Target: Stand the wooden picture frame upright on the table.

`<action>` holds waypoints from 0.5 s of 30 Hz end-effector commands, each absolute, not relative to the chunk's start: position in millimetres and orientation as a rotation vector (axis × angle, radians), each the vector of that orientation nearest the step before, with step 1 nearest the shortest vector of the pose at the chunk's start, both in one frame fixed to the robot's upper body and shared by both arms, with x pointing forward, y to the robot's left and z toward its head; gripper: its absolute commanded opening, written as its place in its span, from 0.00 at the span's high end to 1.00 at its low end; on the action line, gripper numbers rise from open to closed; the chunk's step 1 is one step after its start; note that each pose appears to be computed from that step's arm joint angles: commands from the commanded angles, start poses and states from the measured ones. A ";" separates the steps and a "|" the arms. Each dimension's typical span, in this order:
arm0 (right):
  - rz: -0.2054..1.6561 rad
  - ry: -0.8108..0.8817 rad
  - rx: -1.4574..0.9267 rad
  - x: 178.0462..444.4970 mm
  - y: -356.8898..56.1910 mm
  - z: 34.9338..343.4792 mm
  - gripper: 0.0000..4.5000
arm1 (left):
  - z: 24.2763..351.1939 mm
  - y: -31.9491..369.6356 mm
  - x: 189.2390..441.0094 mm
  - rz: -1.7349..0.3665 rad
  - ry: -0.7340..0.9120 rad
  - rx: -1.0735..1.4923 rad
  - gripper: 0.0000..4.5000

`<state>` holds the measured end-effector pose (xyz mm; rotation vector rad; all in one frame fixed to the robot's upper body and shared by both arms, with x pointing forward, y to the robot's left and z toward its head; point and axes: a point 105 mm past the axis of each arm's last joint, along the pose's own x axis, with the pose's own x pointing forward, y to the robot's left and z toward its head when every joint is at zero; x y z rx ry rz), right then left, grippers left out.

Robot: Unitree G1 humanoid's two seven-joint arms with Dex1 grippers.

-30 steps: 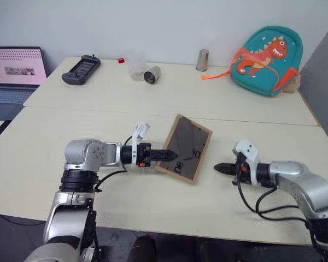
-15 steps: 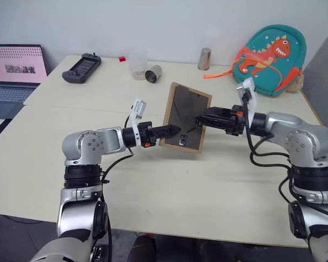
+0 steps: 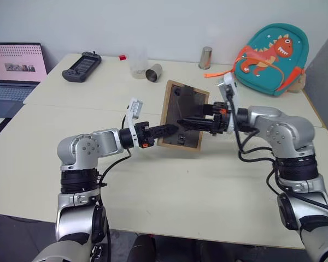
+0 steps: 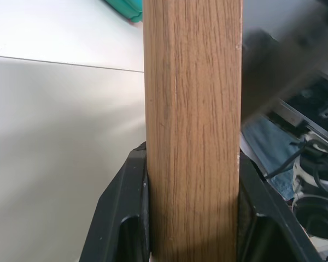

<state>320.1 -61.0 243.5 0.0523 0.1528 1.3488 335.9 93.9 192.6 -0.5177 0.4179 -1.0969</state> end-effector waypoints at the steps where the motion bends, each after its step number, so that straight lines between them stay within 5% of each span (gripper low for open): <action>1: 1.419 0.161 0.047 304.7 -62.0 242.7 0.10 | 213.0 93.3 331.1 -1.135 0.335 -0.510 0.72; 9: 1.066 0.079 -0.201 339.5 -123.8 223.8 0.10 | 216.1 99.5 323.4 -1.166 0.428 -0.638 0.72; 15: 0.989 -0.188 -0.628 337.6 -142.9 211.4 0.10 | 210.0 104.5 310.6 -1.206 0.533 -0.726 0.72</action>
